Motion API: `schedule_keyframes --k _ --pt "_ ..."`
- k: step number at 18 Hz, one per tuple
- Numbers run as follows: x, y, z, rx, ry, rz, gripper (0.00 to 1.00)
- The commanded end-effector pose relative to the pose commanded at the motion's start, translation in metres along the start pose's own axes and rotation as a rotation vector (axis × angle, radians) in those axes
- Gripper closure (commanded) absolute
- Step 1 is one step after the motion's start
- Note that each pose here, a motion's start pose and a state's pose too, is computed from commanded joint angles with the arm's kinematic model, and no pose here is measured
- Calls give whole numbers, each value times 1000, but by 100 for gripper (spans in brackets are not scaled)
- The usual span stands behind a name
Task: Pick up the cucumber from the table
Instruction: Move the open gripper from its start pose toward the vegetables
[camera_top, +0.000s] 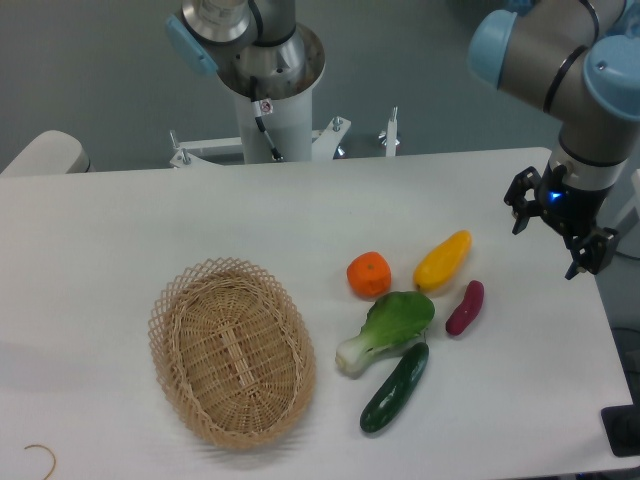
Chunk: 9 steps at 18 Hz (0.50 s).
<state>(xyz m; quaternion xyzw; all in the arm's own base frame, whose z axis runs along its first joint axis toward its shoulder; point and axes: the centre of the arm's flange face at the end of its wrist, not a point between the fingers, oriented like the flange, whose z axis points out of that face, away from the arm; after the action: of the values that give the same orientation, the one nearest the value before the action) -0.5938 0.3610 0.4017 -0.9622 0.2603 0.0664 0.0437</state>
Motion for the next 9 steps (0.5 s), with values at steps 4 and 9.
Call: schedule_keyframes --k 4,9 --pt "-2 -5 3 -2 -16 -2 0" --pt "-3 -15 11 5 -7 -44 0"
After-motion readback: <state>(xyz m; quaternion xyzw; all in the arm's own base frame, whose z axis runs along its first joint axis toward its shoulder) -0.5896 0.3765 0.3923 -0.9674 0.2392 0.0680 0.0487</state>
